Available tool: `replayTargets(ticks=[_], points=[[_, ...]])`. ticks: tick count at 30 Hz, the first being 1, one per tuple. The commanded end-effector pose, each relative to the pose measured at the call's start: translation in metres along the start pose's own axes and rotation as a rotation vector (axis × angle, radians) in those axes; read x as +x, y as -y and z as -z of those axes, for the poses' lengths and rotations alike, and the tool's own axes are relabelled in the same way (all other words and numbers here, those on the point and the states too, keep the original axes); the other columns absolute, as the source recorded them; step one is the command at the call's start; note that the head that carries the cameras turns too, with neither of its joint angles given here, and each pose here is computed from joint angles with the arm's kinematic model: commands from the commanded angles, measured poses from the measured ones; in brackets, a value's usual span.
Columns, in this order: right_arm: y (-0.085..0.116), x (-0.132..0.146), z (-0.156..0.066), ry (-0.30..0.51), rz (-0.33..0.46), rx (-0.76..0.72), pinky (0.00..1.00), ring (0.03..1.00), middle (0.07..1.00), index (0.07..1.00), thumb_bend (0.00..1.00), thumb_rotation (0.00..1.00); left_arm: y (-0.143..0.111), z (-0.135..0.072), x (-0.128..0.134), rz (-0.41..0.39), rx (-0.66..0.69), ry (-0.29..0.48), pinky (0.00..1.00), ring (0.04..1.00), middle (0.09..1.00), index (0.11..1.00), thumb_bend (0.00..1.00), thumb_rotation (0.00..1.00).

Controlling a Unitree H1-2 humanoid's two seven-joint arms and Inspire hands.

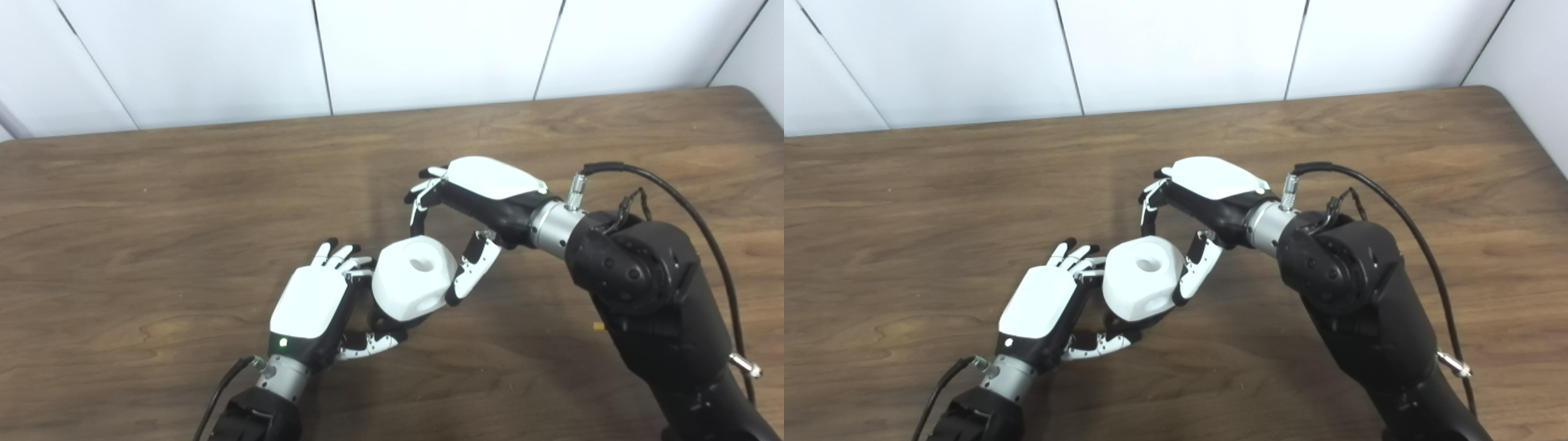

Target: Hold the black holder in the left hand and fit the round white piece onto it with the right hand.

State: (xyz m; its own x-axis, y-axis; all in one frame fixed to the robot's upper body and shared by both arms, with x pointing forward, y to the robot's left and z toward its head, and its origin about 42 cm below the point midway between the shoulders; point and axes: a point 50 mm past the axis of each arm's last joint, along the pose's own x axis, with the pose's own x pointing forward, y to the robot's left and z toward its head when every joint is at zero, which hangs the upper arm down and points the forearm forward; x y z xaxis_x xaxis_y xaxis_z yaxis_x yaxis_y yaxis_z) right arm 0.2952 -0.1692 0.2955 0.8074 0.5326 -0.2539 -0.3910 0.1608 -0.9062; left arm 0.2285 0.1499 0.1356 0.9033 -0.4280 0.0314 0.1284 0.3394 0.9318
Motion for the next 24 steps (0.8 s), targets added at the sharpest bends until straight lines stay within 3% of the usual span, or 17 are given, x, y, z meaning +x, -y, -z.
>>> replayTargets(ticks=[1, 24], points=[[0.0069, -0.0013, -0.0041, 0.021, 0.026, -0.031, 1.0, 0.972, 0.856, 0.482, 0.53, 0.13, 0.0009, -0.004, 0.0011, 0.002, 0.011, 0.014, 1.0, 0.906, 0.798, 0.486, 0.52, 0.05], [0.0019, -0.0025, -0.0092, 0.043, 0.015, -0.021, 1.0, 0.974, 0.848, 0.482, 0.53, 0.14, 0.0019, -0.0078, 0.0035, -0.007, 0.006, 0.012, 1.0, 0.904, 0.797, 0.486, 0.52, 0.05]])
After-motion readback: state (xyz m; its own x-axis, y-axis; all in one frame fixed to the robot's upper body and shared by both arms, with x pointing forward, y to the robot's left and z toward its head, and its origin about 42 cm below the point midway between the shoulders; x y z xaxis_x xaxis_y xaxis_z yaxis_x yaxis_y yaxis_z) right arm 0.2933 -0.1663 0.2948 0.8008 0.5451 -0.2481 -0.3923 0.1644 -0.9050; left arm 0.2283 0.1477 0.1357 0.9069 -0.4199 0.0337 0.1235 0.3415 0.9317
